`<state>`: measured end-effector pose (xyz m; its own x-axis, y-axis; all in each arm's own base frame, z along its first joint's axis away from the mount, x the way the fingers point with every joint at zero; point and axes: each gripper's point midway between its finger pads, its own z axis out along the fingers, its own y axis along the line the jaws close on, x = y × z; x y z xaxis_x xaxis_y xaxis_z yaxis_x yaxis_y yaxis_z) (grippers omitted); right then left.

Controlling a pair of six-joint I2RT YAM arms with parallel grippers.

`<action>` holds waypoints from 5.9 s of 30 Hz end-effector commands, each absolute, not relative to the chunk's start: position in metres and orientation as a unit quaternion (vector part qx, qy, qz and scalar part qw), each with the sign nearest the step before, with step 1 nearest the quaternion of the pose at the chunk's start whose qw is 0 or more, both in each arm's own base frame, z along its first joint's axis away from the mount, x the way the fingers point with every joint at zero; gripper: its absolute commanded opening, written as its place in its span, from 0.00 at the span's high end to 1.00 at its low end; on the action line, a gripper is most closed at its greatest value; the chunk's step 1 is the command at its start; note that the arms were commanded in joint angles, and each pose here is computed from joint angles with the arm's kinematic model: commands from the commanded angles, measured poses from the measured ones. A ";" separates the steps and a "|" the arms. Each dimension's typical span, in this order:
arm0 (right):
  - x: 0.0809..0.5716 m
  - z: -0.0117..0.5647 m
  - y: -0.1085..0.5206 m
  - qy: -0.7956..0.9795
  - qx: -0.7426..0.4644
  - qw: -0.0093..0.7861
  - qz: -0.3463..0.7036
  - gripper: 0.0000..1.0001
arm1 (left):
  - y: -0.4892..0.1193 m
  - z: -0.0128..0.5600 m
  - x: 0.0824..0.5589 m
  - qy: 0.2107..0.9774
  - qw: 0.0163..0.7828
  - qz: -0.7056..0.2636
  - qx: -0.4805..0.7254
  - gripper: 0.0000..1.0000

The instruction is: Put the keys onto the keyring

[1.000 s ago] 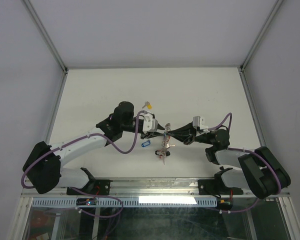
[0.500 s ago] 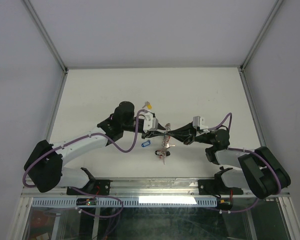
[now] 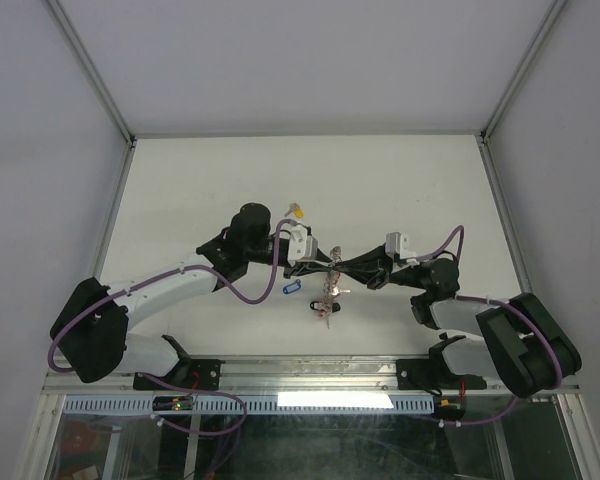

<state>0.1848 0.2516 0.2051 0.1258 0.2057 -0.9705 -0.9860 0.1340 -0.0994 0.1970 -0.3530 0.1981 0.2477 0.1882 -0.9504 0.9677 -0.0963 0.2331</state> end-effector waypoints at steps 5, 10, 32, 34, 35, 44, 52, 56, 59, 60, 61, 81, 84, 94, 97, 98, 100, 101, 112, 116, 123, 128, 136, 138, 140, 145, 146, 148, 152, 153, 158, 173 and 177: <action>0.184 0.247 0.248 0.369 -0.448 0.670 0.462 1.00 | -0.356 0.208 0.194 0.439 0.494 -0.415 0.625 0.79; 0.183 0.247 0.248 0.369 -0.447 0.671 0.462 1.00 | -0.357 0.208 0.194 0.439 0.493 -0.419 0.623 0.79; 0.185 0.244 0.246 0.382 -0.441 0.668 0.462 0.99 | -0.351 0.211 0.211 0.471 0.512 -0.376 0.613 1.00; 0.187 0.245 0.246 0.387 -0.436 0.671 0.458 0.91 | -0.346 0.209 0.215 0.477 0.508 -0.348 0.627 1.00; 0.189 0.244 0.246 0.392 -0.436 0.670 0.456 0.88 | -0.343 0.208 0.217 0.480 0.505 -0.336 0.634 1.00; 0.199 0.240 0.241 0.433 -0.435 0.668 0.421 0.76 | -0.319 0.199 0.230 0.499 0.456 -0.242 0.696 1.00; 0.204 0.228 0.244 0.464 -0.432 0.643 0.430 0.75 | -0.310 0.202 0.243 0.498 0.409 -0.137 0.752 1.00; 0.206 0.226 0.248 0.471 -0.430 0.629 0.445 0.75 | -0.308 0.196 0.244 0.504 0.366 -0.099 0.776 1.00; 0.207 0.225 0.250 0.476 -0.427 0.620 0.454 0.75 | -0.304 0.193 0.245 0.500 0.339 -0.055 0.795 1.00; 0.208 0.224 0.251 0.478 -0.426 0.617 0.457 0.75 | -0.303 0.192 0.246 0.499 0.327 -0.037 0.802 1.00; 0.208 0.224 0.251 0.480 -0.424 0.615 0.460 0.75 | -0.300 0.191 0.248 0.502 0.315 -0.015 0.806 1.00; 0.209 0.205 0.280 0.526 -0.401 0.554 0.506 0.69 | -0.325 0.199 0.228 0.472 0.297 -0.008 0.830 1.00; 0.209 0.205 0.281 0.526 -0.404 0.551 0.506 0.67 | -0.326 0.198 0.227 0.473 0.296 -0.012 0.830 1.00; 0.216 0.199 0.289 0.531 -0.401 0.549 0.506 0.64 | -0.330 0.201 0.226 0.469 0.304 -0.021 0.829 1.00; 0.217 0.198 0.290 0.531 -0.400 0.549 0.506 0.64 | -0.330 0.202 0.226 0.470 0.306 -0.021 0.828 1.00; 0.217 0.198 0.291 0.530 -0.400 0.550 0.506 0.64 | -0.331 0.202 0.226 0.469 0.306 -0.022 0.828 1.00; 0.218 0.198 0.291 0.530 -0.399 0.552 0.505 0.64 | -0.331 0.203 0.225 0.469 0.307 -0.024 0.827 1.00; 0.219 0.199 0.292 0.529 -0.399 0.554 0.505 0.64 | -0.332 0.204 0.225 0.469 0.309 -0.025 0.827 1.00; 0.220 0.195 0.297 0.525 -0.403 0.555 0.504 0.67 | -0.335 0.205 0.226 0.472 0.310 -0.027 0.825 1.00; 0.219 0.193 0.299 0.522 -0.409 0.553 0.504 0.73 | -0.337 0.205 0.227 0.475 0.312 -0.029 0.823 1.00; 0.213 0.191 0.298 0.506 -0.430 0.560 0.495 1.00 | -0.338 0.207 0.228 0.479 0.317 -0.031 0.818 1.00; 0.217 0.193 0.290 0.506 -0.426 0.586 0.468 1.00 | -0.334 0.206 0.226 0.490 0.322 -0.033 0.809 0.96; 0.217 0.198 0.277 0.497 -0.429 0.599 0.458 1.00 | -0.321 0.208 0.215 0.507 0.355 -0.065 0.782 0.67; 0.215 0.201 0.275 0.489 -0.433 0.603 0.457 1.00 | -0.317 0.210 0.213 0.512 0.369 -0.083 0.771 0.66; 0.213 0.202 0.272 0.481 -0.436 0.607 0.458 1.00 | -0.316 0.215 0.212 0.510 0.392 -0.111 0.758 0.65; 0.208 0.209 0.269 0.460 -0.439 0.617 0.463 1.00 | -0.319 0.226 0.215 0.509 0.463 -0.186 0.701 0.66; 0.206 0.210 0.269 0.455 -0.441 0.619 0.464 1.00 | -0.321 0.231 0.217 0.511 0.481 -0.203 0.682 0.66; 0.204 0.213 0.267 0.445 -0.441 0.623 0.468 1.00 | -0.321 0.238 0.217 0.508 0.510 -0.229 0.655 0.68; 0.199 0.218 0.266 0.430 -0.444 0.628 0.473 1.00 | -0.324 0.241 0.211 0.487 0.540 -0.278 0.629 0.71; 0.198 0.219 0.266 0.427 -0.446 0.628 0.475 1.00 | -0.325 0.242 0.209 0.477 0.546 -0.286 0.627 0.71; 0.192 0.223 0.265 0.409 -0.455 0.629 0.479 1.00 | -0.327 0.240 0.194 0.438 0.548 -0.323 0.635 0.71; 0.185 0.229 0.264 0.389 -0.459 0.629 0.493 1.00 | -0.333 0.229 0.196 0.432 0.523 -0.335 0.654 0.75; 0.185 0.230 0.264 0.387 -0.458 0.629 0.494 1.00 | -0.334 0.224 0.195 0.435 0.515 -0.337 0.658 0.76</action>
<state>0.1880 0.2675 0.2025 0.0871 0.1957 -0.9768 -0.9942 0.0793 -0.0728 0.1930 -0.3278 0.2014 0.3420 0.2861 -0.8951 0.9391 -0.0688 0.3368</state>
